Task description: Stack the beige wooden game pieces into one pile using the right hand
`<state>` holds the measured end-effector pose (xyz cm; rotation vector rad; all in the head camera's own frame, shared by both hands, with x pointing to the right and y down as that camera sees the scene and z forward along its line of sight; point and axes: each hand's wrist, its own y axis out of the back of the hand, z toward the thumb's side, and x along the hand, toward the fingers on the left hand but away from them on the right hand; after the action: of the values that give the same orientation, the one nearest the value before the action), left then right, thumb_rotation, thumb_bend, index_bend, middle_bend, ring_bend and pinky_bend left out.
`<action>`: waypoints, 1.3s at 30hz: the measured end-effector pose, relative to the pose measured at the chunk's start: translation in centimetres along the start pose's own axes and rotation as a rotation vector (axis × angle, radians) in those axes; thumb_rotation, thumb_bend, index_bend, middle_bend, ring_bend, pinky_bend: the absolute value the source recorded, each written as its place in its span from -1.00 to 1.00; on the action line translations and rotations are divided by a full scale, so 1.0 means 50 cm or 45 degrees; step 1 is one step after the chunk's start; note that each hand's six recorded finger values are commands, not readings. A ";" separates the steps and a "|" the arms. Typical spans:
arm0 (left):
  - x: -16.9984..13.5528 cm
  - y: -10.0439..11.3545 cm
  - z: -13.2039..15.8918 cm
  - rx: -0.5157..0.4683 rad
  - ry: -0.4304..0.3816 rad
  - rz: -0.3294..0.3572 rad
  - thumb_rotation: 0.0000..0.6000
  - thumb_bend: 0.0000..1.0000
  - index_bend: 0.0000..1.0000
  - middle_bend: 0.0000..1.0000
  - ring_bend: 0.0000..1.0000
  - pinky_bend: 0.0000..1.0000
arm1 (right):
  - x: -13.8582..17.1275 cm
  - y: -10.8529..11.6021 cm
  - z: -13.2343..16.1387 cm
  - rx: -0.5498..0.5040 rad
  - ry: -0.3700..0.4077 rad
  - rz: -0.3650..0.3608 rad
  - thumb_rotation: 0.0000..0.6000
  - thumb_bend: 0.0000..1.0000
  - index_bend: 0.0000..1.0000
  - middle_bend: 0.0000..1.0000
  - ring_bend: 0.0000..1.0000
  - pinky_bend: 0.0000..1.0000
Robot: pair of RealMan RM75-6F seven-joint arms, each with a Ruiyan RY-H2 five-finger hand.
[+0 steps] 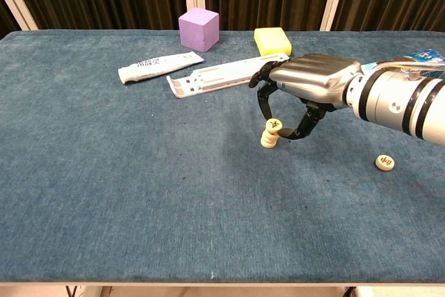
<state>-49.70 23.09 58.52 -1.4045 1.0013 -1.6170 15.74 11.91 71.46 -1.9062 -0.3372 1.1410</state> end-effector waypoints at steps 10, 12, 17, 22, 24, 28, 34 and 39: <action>-0.002 -0.002 -0.002 -0.001 0.004 -0.001 1.00 -1.00 -0.64 -0.72 -0.85 -1.00 | 0.002 -0.003 0.001 0.002 0.000 0.005 1.00 -0.04 -0.04 -0.64 -0.83 -0.72; -0.002 -0.002 -0.002 -0.002 0.004 -0.002 1.00 -1.00 -0.64 -0.72 -0.85 -1.00 | 0.002 -0.003 0.002 0.003 0.004 0.007 1.00 -0.04 -0.07 -0.64 -0.83 -0.72; -0.003 -0.002 -0.004 -0.003 0.007 -0.002 1.00 -1.00 -0.64 -0.72 -0.85 -1.00 | 0.004 -0.004 0.003 0.004 0.009 0.006 1.00 -0.05 -0.13 -0.64 -0.83 -0.72; -0.004 -0.003 -0.006 -0.008 0.010 -0.002 1.00 -1.00 -0.64 -0.72 -0.85 -1.00 | 0.015 0.010 -0.006 -0.009 -0.003 -0.040 1.00 -0.06 -0.20 -0.64 -0.83 -0.72; -0.005 -0.004 -0.007 -0.008 0.010 -0.003 1.00 -1.00 -0.64 -0.72 -0.85 -1.00 | 0.031 0.016 -0.020 -0.011 -0.025 -0.067 1.00 -0.10 -0.19 -0.64 -0.83 -0.72; -0.005 -0.005 -0.011 -0.010 0.017 -0.004 1.00 -1.00 -0.64 -0.72 -0.85 -1.00 | 0.083 0.016 -0.067 -0.009 -0.101 -0.087 1.00 -0.22 -0.15 -0.64 -0.83 -0.72; -0.004 -0.004 -0.008 -0.013 0.009 0.002 1.00 -1.00 -0.64 -0.72 -0.85 -1.00 | 0.194 -0.028 -0.143 -0.020 -0.240 -0.024 1.00 -0.24 -0.11 -0.64 -0.83 -0.71; -0.002 -0.004 0.002 -0.015 -0.011 0.005 1.00 -1.00 -0.64 -0.72 -0.85 -1.00 | 0.252 -0.075 -0.169 -0.048 -0.296 0.043 1.00 -0.24 -0.07 -0.64 -0.83 -0.71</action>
<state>-49.61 23.27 58.68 -1.4153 1.0098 -1.6035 30.24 17.18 68.81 -1.8201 -0.4578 1.3916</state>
